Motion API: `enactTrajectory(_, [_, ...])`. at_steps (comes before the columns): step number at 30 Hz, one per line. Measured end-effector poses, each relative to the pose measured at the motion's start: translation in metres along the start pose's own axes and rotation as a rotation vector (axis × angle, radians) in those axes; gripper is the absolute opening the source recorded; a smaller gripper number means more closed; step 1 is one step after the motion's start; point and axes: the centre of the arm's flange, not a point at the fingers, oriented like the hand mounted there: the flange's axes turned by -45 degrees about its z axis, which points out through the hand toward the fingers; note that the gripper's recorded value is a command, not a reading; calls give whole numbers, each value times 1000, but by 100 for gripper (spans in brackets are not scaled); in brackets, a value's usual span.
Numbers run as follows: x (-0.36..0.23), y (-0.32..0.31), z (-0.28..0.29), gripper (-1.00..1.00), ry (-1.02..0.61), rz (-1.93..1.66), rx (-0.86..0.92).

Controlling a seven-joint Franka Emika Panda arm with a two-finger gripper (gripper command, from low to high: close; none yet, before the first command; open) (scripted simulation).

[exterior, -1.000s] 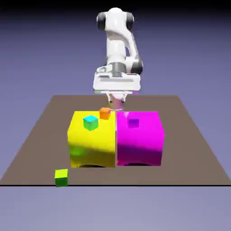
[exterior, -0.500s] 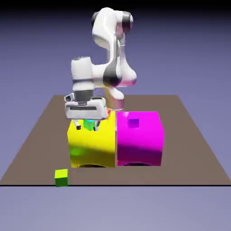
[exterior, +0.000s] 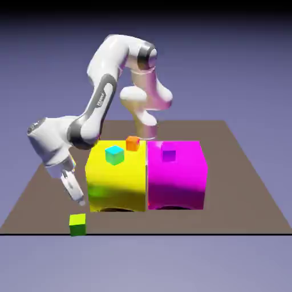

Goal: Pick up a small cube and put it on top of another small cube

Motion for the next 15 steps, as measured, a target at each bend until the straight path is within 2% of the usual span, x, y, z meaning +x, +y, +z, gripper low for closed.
enactTrajectory(6, [57, 20, 33, 0, -151, 187, -23])
enactTrajectory(8, [59, 21, 35, 0, -157, 194, -24])
enactTrajectory(10, [60, 22, 86, 0, -158, 193, -24])
enactTrajectory(11, [60, 24, 102, -100, -157, 194, -24])
enactTrajectory(13, [60, 24, 102, -100, -157, 194, -23])
enactTrajectory(15, [60, 21, 52, -100, -158, 193, -21])
